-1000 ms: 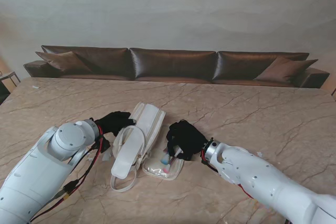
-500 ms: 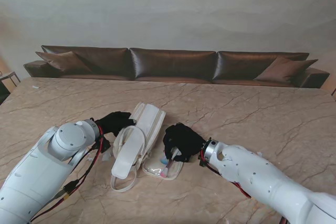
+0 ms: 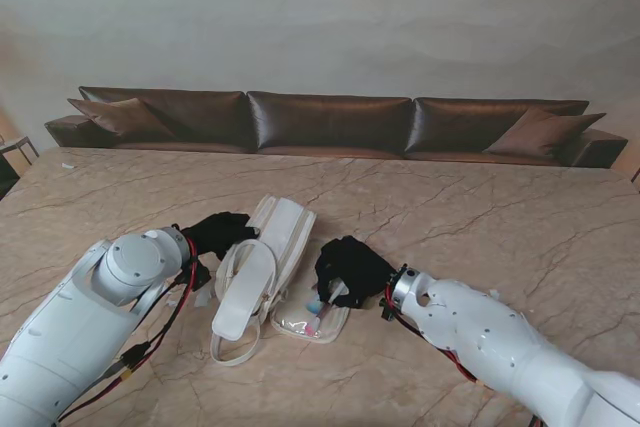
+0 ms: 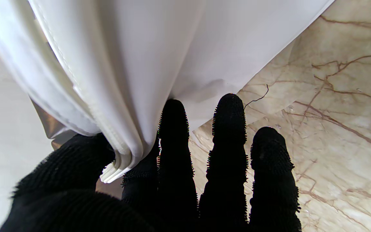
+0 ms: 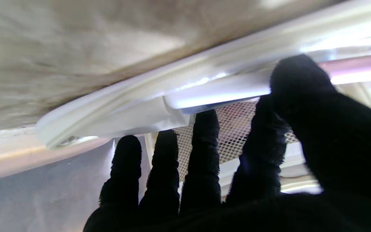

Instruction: Pack the cosmetics bag

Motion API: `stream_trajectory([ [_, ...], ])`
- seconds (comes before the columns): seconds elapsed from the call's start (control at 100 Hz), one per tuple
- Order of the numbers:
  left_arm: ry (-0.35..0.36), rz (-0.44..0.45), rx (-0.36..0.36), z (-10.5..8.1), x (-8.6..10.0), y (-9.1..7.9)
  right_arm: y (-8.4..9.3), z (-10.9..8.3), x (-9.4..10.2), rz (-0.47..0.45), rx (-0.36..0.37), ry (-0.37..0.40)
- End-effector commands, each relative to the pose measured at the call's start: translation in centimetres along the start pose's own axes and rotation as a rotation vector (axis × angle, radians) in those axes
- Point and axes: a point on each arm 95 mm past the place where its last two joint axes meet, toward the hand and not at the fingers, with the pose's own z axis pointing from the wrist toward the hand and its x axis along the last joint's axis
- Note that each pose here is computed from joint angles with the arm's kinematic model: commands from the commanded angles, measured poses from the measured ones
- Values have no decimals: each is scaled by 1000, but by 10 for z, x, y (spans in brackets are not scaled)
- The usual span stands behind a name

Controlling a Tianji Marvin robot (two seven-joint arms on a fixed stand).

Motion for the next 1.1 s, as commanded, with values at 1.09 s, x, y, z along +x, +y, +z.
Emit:
stream_trajectory([
  [1.09, 0, -4, -23, 1, -1, 4, 16, 5, -19, -82, 43, -12],
])
